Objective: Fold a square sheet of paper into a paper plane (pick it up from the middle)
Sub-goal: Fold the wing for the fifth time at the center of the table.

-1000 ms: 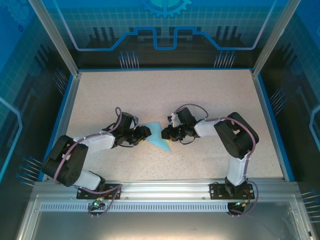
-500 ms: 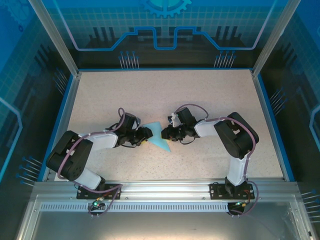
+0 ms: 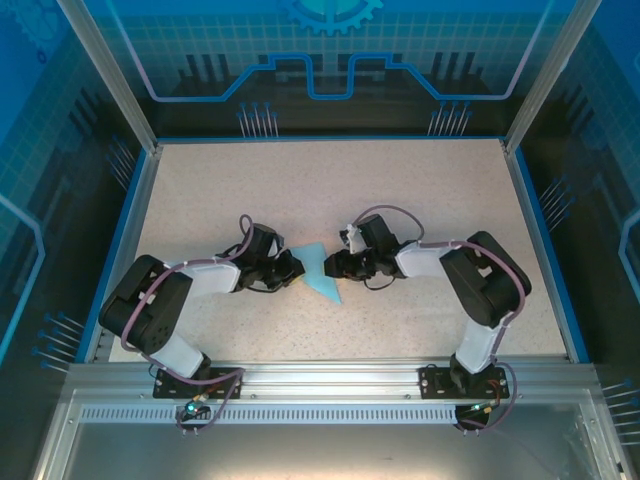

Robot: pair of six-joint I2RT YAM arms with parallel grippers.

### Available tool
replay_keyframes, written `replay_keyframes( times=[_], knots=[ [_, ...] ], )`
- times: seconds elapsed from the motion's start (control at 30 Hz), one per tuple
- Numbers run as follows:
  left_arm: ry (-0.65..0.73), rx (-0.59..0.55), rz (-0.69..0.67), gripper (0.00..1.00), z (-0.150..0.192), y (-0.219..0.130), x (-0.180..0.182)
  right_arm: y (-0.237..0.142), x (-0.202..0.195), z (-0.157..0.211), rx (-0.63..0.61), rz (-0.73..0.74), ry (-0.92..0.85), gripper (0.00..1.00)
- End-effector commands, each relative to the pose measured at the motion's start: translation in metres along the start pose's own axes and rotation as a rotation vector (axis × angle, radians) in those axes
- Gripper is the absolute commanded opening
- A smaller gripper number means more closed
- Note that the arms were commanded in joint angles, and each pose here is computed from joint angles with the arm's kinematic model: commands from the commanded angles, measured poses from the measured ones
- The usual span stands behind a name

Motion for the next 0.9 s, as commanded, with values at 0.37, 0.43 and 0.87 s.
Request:
replay_keyframes(
  times=[0.37, 0.43, 0.87],
  knots=[
    [-0.066, -0.016, -0.06, 0.08, 0.001, -0.009, -0.023, -0.035, 0.052, 0.016, -0.286, 0.248, -0.754, 0.78],
    [-0.072, -0.019, -0.063, 0.08, 0.001, -0.011, -0.026, -0.03, 0.056, 0.023, -0.304, 0.262, -0.848, 0.76],
    [-0.084, -0.015, -0.068, 0.08, 0.0, -0.017, -0.036, 0.006, 0.061, 0.037, -0.359, 0.325, -1.143, 0.61]
  ],
)
Point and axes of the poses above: each hand's point on the last joint's axis, 136 mm out from that joint toward the fingers, its own y axis out along the fingers, its own x axis along the line the jaws close on, z = x × y, the point moved 3 cm from there along -y, back along the fingers, and after that the axes turned 3 degrees about y, right-handed, at the moved point
